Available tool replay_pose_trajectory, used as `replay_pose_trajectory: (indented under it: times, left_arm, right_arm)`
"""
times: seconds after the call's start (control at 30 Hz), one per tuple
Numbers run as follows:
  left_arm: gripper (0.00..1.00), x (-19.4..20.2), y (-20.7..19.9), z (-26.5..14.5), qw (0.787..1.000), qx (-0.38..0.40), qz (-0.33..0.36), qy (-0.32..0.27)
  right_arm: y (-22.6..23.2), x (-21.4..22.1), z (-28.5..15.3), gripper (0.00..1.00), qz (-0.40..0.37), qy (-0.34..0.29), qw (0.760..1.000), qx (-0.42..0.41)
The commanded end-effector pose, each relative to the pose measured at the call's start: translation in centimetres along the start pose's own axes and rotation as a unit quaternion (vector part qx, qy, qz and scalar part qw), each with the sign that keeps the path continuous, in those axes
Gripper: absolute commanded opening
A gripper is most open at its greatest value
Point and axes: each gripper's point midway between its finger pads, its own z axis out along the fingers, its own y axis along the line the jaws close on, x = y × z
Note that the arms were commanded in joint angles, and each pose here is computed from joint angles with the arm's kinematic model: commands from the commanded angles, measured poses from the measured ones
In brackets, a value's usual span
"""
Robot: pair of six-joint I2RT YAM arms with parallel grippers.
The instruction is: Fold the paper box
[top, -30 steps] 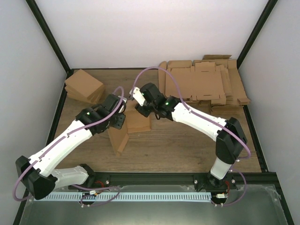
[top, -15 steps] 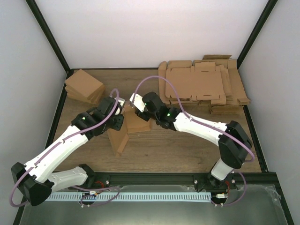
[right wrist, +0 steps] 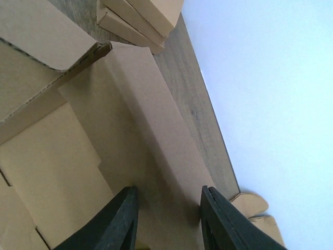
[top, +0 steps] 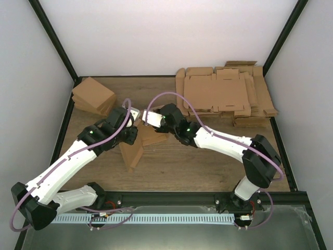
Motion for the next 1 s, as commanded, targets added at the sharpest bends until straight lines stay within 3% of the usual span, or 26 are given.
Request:
replay_pose_trajectory:
  times: [0.0,0.43,0.57,0.8,0.9,0.97]
  left_arm:
    - [0.10,-3.4,-1.8,-1.4,0.996,0.051,0.008,-0.075]
    - [0.10,-3.2,-3.0,-1.3,0.994,0.084,0.019,-0.068]
    - [0.11,-3.2,-3.0,-1.3,0.994,0.084,0.019,-0.068]
    - [0.12,-3.6,-3.2,-1.6,0.993,0.093,0.017,-0.075]
    - [0.16,-3.9,-3.5,-1.8,0.992,0.100,0.014,-0.082]
    - [0.25,-4.3,-3.5,-2.2,0.990,0.104,0.011,-0.091]
  right_arm:
    - [2.2,1.1,1.3,0.33,-0.069,0.007,0.997,-0.024]
    - [0.9,0.2,2.3,0.31,-0.155,-0.039,0.986,0.056]
    - [0.9,0.0,2.5,0.20,-0.163,-0.046,0.984,0.062]
    - [1.1,-0.3,1.9,0.09,-0.161,-0.060,0.983,0.062]
    - [1.0,-0.2,1.6,0.03,-0.159,-0.058,0.984,0.063]
    - [0.7,-0.3,1.3,0.02,-0.151,-0.058,0.985,0.067]
